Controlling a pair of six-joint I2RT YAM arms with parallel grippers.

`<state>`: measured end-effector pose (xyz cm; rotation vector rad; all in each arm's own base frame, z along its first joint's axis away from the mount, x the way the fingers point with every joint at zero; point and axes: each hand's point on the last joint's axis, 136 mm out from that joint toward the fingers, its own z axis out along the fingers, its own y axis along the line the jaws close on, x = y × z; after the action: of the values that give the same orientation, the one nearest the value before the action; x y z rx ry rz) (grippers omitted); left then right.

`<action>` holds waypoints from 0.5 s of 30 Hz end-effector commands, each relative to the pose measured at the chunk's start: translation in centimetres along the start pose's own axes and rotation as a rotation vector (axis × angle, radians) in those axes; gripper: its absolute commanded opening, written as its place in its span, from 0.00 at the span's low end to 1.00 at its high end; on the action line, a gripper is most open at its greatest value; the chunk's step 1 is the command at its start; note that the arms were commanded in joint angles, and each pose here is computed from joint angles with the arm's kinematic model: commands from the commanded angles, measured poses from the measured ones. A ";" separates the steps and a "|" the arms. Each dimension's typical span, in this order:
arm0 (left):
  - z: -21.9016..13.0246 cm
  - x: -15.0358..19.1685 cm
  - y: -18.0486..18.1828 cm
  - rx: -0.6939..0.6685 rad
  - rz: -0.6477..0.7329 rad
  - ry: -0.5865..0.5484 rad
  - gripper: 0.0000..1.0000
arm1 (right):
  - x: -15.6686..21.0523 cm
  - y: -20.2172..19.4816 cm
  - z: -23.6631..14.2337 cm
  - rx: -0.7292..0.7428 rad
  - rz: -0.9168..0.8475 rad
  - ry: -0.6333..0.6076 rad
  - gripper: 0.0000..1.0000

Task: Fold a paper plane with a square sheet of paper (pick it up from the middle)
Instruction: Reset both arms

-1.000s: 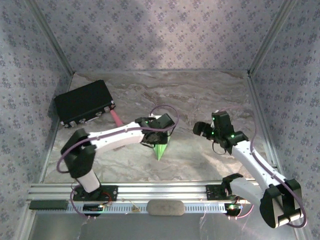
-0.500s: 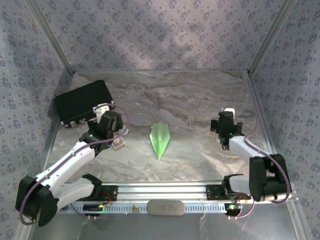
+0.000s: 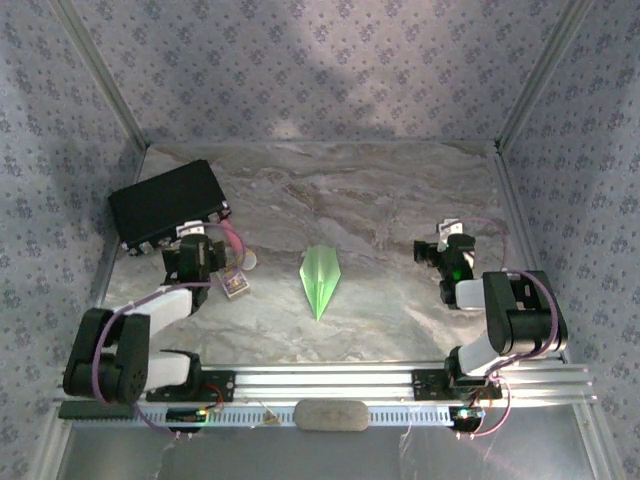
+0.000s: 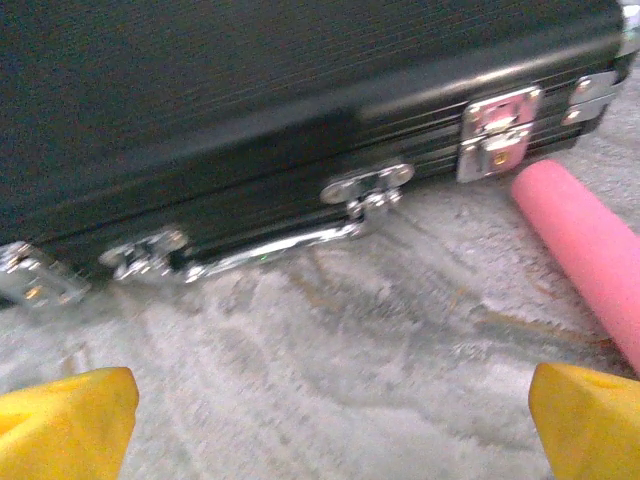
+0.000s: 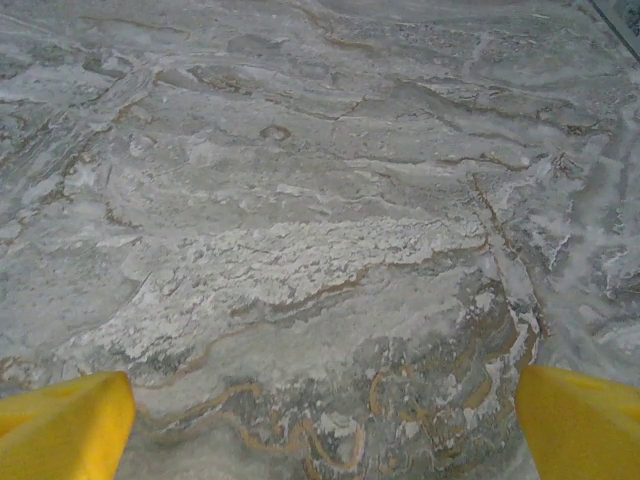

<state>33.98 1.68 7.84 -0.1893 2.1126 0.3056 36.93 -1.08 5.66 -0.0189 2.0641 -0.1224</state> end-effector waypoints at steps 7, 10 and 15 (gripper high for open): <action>1.9 -5.0 -1.3 0.139 -0.002 -0.225 1.00 | -3.3 -1.3 0.6 0.023 0.054 -0.083 0.99; 3.1 -4.2 -0.1 0.144 -0.084 -0.274 1.00 | -3.3 -1.2 0.7 0.014 0.057 -0.080 0.99; 4.1 -3.8 0.5 0.135 -0.109 -0.163 1.00 | -3.3 -1.2 0.7 0.015 0.054 -0.078 0.99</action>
<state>37.84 4.02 6.89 -0.1879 2.0044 0.1774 38.41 -2.05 7.59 0.0276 2.0053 -0.1185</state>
